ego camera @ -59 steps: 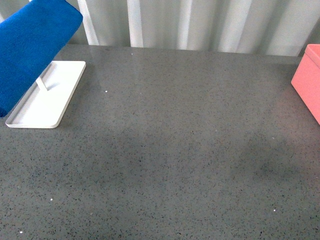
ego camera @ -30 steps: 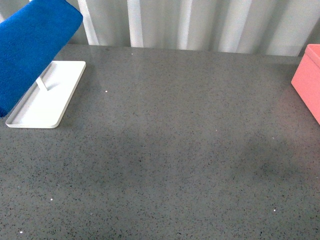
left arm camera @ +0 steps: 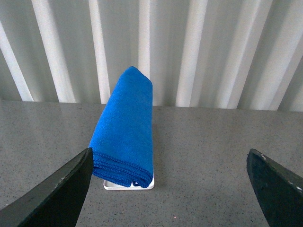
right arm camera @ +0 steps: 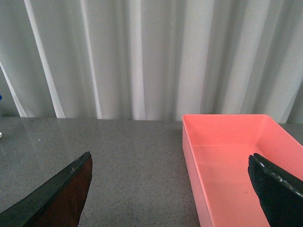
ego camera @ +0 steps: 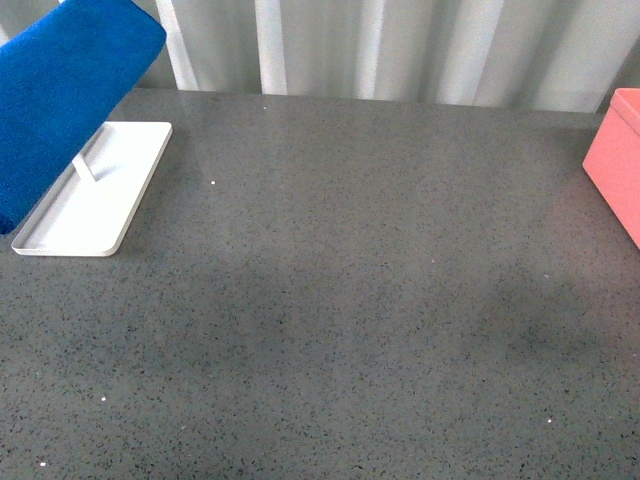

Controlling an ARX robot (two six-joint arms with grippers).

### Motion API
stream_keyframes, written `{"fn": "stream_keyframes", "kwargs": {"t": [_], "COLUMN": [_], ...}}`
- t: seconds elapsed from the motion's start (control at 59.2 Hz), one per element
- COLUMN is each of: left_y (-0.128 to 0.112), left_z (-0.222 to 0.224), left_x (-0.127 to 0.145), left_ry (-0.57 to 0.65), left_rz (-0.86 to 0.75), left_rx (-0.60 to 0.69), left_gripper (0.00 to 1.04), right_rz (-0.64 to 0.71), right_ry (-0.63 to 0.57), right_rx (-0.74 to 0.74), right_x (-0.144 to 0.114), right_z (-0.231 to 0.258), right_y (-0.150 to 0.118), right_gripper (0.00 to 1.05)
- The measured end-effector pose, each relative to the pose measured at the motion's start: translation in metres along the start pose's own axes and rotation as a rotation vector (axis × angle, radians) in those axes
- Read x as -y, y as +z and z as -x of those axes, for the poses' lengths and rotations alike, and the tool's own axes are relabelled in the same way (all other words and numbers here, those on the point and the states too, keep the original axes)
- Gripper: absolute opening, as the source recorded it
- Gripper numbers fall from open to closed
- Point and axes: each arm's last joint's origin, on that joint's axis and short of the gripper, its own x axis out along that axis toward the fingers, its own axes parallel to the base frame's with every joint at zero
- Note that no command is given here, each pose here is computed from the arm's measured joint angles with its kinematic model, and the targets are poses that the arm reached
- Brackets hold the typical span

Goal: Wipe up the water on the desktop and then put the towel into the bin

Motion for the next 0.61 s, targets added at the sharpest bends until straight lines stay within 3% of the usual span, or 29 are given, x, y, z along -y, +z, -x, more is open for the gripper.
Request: {"fn": "stream_keyframes", "kwargs": {"t": [0.253, 0.304, 0.372, 0.439, 0.608], "left_y": [-0.001, -0.003, -0.004, 0.007, 0.060], "left_z": [0.000, -0.002, -0.013, -0.028, -0.099], "left_x": [0.000, 0.000, -0.002, -0.004, -0.007], "left_ry": [-0.010, -0.067, -0.046, -0.043, -0.071], "left_rz": [0.005, 0.089, 0.129, 0.114, 0.050], "left_rx": [-0.017, -0.268, -0.381, -0.351, -0.206], "left_gripper": [0.98, 0.98, 0.98, 0.98, 0.98], "right_rz": [0.000, 0.000, 0.000, 0.000, 0.000], "right_ry": [0.000, 0.000, 0.000, 0.000, 0.000], "right_rx": [0.000, 0.000, 0.000, 0.000, 0.000], "right_x": [0.000, 0.000, 0.000, 0.000, 0.000], "right_z": [0.000, 0.000, 0.000, 0.000, 0.000], "right_y": [0.000, 0.000, 0.000, 0.000, 0.000], "right_gripper": [0.98, 0.98, 0.98, 0.98, 0.98]}}
